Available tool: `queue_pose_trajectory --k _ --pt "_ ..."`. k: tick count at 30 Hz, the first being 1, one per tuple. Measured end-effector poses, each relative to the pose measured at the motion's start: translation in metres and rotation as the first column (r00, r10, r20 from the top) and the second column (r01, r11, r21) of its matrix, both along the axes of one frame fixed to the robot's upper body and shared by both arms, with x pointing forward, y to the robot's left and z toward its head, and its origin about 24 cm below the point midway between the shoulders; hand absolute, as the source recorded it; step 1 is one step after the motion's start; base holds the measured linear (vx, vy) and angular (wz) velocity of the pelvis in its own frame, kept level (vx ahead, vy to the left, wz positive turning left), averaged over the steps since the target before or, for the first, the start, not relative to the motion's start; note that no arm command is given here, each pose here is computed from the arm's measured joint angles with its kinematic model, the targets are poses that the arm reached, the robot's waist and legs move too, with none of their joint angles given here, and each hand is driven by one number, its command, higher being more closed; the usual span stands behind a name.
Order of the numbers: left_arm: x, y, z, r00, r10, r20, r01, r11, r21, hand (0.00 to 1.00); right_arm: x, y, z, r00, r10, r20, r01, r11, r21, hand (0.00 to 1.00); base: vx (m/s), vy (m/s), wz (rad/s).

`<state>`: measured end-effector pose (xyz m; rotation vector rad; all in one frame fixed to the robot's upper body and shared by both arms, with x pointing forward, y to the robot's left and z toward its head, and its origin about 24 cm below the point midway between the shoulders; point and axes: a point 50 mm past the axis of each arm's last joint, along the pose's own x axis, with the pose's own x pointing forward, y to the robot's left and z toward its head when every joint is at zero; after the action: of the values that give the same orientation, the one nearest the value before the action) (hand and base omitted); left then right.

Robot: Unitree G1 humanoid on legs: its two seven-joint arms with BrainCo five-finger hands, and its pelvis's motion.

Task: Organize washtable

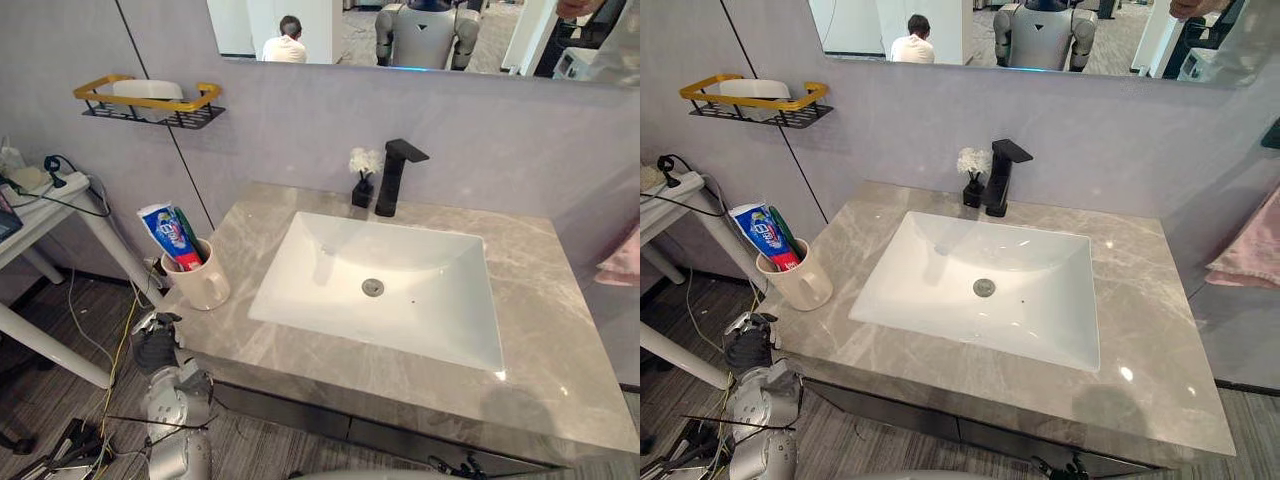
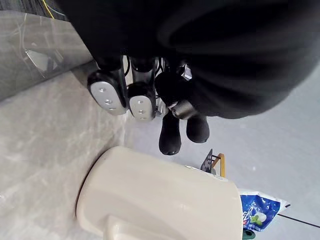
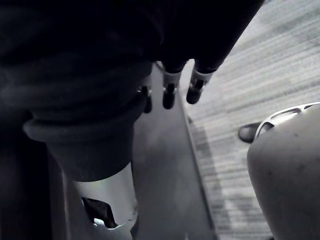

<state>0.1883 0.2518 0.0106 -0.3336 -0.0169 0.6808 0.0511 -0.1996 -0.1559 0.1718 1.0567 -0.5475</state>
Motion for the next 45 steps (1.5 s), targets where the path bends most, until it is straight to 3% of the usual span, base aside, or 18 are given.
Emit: queue_pose_trajectory --k 23,45 --pt "0.015 0.011 0.01 0.997 -0.066 -0.037 0.071 0.988 0.137 1.0 0.01 0.004 0.001 0.998 0.058 0.02 -0.058 0.998 0.013 0.0 -0.01 -0.006 -0.02" --pt "0.017 0.012 0.011 0.996 -0.077 -0.039 0.082 0.985 0.15 1.0 0.012 0.006 0.001 0.996 0.087 0.022 -0.087 0.996 0.011 0.0 0.0 0.0 -0.01"
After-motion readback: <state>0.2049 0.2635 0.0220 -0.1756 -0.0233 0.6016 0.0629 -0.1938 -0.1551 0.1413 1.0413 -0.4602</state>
